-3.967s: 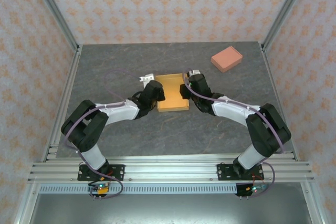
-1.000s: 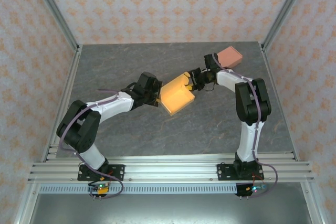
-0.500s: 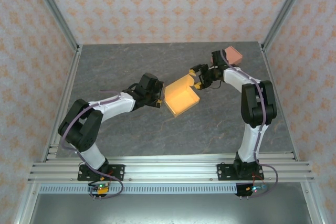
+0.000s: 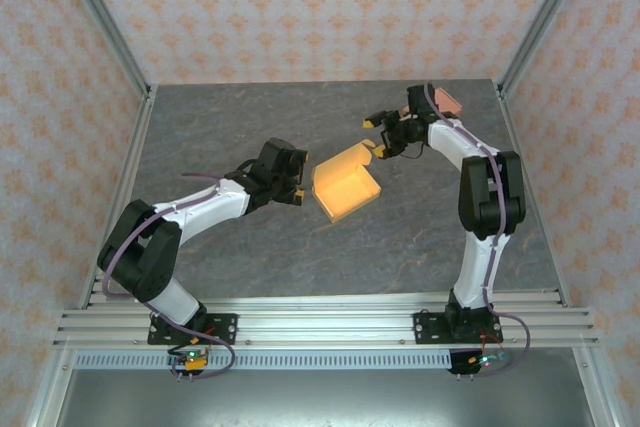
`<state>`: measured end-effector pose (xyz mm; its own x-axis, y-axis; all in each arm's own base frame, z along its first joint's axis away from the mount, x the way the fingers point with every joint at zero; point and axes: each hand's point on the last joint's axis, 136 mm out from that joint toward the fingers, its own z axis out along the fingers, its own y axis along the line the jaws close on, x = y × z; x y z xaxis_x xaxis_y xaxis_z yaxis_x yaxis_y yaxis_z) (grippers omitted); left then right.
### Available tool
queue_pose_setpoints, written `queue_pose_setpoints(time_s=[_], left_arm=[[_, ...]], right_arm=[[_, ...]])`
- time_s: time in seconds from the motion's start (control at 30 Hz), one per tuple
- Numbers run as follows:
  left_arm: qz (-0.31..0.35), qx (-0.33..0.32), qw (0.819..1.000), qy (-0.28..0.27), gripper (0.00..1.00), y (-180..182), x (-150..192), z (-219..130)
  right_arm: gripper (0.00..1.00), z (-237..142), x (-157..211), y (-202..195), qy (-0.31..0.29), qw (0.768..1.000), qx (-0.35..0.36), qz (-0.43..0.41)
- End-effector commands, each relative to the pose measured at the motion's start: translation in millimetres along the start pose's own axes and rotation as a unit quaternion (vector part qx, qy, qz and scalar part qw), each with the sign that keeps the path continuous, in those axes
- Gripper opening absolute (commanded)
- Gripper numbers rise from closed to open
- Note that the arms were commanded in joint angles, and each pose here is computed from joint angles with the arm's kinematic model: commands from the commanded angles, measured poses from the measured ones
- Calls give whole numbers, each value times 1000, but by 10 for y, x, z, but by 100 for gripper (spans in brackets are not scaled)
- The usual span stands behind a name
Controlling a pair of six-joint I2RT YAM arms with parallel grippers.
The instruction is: Fold the paper box
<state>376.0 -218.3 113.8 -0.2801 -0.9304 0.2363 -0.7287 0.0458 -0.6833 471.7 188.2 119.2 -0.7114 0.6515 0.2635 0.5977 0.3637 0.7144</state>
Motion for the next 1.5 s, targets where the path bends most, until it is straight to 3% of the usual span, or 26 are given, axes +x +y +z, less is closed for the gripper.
queue_pose_setpoints(time_s=[0.0,0.23,0.6,0.77,1.0,1.47], left_arm=[[-8,-4,1000,2,85,-13,17,25],[-12,-1,1000,4,79,-25,40,-2],[-24,-7,999,21,79,48,77,51],[-6,-19,1000,-10,81,183,-145,-164],[10,-22,999,-21,81,151,-132,-403],[11,-36,999,33,76,116,281,-144]], right_arm=[[65,82,285,-59,31,999,0,27],[59,38,519,-148,30,998,-5,49],[63,-177,632,-213,2,998,-4,55],[67,-258,634,-250,12,999,21,28],[69,-322,765,-273,31,999,36,13],[67,-311,874,-406,35,998,29,42]])
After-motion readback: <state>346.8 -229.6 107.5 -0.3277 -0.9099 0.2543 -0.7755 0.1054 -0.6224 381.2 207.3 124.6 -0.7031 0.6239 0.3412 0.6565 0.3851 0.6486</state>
